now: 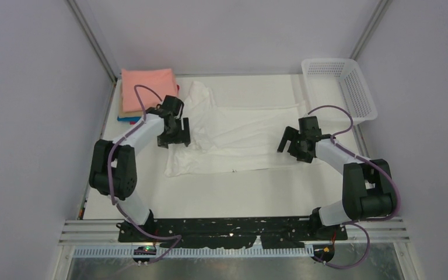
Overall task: Fold and stack the t-shirts
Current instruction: Fold the flattened tshirt in 1/3 of the way, then grab the side of the flattened tshirt furthest away from the robot with both arms
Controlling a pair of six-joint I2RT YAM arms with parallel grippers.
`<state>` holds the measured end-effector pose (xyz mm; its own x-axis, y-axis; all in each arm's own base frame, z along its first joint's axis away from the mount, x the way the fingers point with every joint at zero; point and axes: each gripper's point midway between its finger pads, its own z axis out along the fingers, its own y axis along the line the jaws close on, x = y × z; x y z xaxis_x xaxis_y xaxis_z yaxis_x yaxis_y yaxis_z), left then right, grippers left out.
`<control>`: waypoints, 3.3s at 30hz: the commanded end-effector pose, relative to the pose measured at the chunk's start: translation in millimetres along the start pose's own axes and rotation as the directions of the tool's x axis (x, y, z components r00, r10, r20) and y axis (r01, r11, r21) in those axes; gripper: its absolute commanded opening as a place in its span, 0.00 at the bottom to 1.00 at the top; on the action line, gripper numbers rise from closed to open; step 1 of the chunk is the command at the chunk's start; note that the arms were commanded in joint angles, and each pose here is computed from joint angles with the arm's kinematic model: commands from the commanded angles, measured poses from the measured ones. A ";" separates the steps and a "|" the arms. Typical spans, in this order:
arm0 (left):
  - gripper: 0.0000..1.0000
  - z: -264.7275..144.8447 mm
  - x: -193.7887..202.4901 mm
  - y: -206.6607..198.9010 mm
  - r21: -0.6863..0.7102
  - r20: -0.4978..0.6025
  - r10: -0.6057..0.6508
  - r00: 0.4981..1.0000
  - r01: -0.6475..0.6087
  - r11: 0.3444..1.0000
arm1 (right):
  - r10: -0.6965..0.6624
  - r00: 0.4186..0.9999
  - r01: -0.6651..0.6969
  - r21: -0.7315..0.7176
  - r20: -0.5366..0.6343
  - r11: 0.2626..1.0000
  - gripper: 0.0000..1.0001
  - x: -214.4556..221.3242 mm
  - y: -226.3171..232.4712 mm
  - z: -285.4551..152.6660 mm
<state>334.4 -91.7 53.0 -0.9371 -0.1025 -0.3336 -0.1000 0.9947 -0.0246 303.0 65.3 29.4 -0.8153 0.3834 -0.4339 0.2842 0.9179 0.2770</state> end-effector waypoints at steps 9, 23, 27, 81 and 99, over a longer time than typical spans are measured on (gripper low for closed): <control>1.00 -65.2 -40.8 -90.7 0.348 0.121 -0.071 0.990 0.025 0.937 | -0.010 1.000 0.010 -0.010 -0.015 1.000 0.95 0.1 2.8 5.0; 0.71 -15.8 -47.9 -105.4 0.267 0.017 -0.121 0.993 0.112 0.957 | -0.012 1.000 0.011 -0.019 -0.026 1.000 0.95 2.5 3.7 7.7; 0.61 -9.9 -47.3 -107.9 0.268 0.003 -0.118 0.993 0.113 0.957 | -0.012 1.000 0.011 -0.018 -0.026 1.000 0.95 2.5 3.6 8.5; 1.00 -103.6 -127.3 -193.2 0.342 0.340 0.108 0.934 -0.229 0.911 | -0.013 0.996 0.017 -0.046 0.084 0.999 0.95 -18.3 10.8 -24.9; 1.00 -1.2 38.0 -117.1 0.401 0.049 -0.031 0.998 0.009 0.916 | 0.020 0.999 -0.020 -0.015 0.035 1.000 0.97 6.2 6.1 0.9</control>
<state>300.5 -207.6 51.5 -0.9199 -0.0618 -0.3871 0.0719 0.9441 -0.3217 301.5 75.3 31.4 -0.8024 0.3825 -0.4581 0.2594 0.9148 0.3096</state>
